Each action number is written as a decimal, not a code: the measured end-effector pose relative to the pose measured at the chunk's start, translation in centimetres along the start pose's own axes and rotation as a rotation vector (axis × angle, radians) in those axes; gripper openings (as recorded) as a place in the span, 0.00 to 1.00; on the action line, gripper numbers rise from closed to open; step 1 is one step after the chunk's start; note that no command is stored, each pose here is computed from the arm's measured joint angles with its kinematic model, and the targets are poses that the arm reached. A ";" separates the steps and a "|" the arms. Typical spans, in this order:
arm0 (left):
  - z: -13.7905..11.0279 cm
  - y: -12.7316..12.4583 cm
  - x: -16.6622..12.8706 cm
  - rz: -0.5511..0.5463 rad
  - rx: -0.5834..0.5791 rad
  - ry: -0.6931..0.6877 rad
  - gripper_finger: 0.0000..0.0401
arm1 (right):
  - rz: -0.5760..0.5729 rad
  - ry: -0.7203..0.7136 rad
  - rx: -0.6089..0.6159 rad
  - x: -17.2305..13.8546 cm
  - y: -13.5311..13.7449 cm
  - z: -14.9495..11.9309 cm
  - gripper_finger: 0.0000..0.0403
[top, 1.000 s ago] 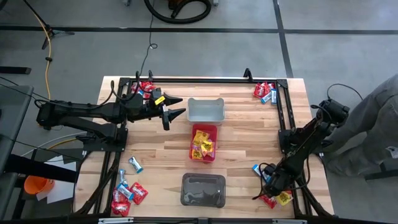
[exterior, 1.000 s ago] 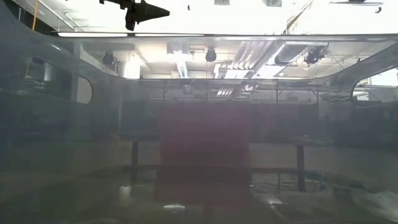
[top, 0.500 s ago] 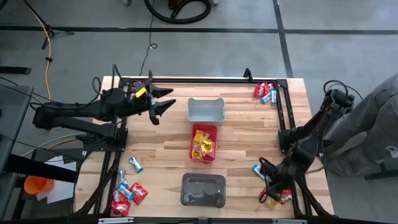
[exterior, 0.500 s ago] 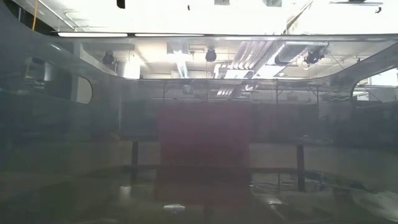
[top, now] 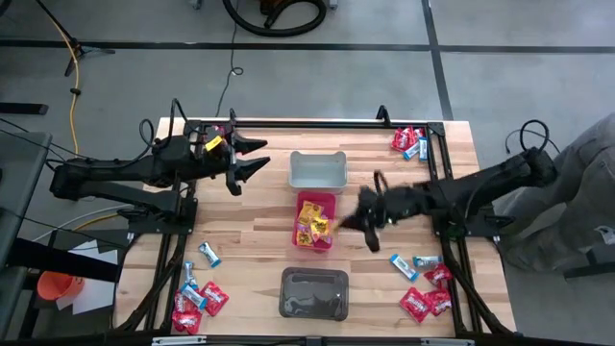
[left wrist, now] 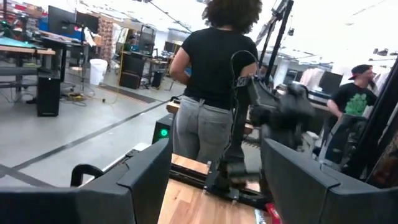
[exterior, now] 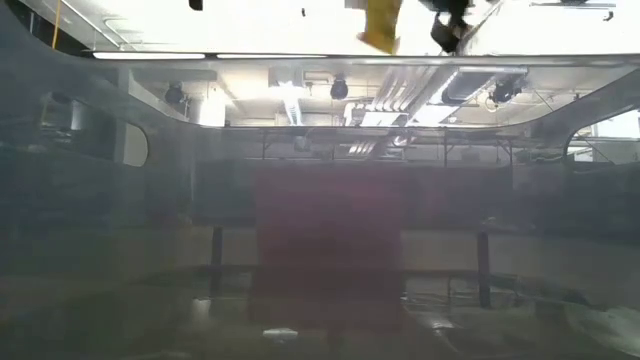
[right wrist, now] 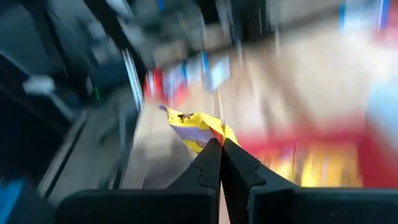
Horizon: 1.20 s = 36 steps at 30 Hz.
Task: Sort candy
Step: Put the yellow candy into the red bin
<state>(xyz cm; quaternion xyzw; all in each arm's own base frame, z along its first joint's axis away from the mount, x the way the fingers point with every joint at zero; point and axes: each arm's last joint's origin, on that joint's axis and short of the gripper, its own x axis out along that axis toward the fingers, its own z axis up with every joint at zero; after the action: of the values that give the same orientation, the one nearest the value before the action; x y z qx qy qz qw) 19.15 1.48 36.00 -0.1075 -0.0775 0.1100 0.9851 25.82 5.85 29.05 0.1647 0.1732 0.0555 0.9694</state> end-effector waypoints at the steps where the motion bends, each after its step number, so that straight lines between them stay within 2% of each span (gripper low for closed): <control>1: 0.0 0.0 0.0 -0.002 -0.001 0.001 0.59 | 0.009 -0.070 -0.037 0.0 -0.4 0.9 0.00; 3: 0.0 0.0 0.0 -0.001 -0.015 0.000 0.59 | 0.013 -0.181 -0.103 -0.1 -1.1 2.2 0.00; 6: -0.1 0.0 0.2 -0.001 -0.034 0.004 0.59 | -0.009 -0.263 -0.169 -0.4 -1.9 3.3 0.00; 12: -1.4 -0.8 1.1 -0.056 -0.042 0.071 0.59 | -0.103 -0.223 -0.191 -0.3 -2.9 3.1 0.00; 18: -2.4 -1.3 1.9 -0.083 -0.015 0.116 0.59 | -0.107 -0.223 -0.201 -0.3 -2.9 3.1 0.00; 25: -2.4 -1.3 1.9 -0.083 -0.014 0.117 0.59 | -0.104 -0.222 -0.172 -0.2 -2.9 3.0 0.00; 30: -2.4 -1.3 1.9 -0.083 -0.015 0.110 0.59 | -0.130 -0.175 -0.159 0.9 -3.5 2.6 0.00; 36: -2.4 -1.3 1.9 -0.082 -0.015 0.110 0.59 | -0.188 0.027 -0.183 3.7 -4.2 1.9 0.00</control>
<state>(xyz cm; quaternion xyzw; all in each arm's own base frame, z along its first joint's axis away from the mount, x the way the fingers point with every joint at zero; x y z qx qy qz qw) 21.67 0.22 34.27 -0.1174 -0.0285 0.0629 0.9907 30.16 1.94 28.11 0.0578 0.1953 -0.0175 0.9789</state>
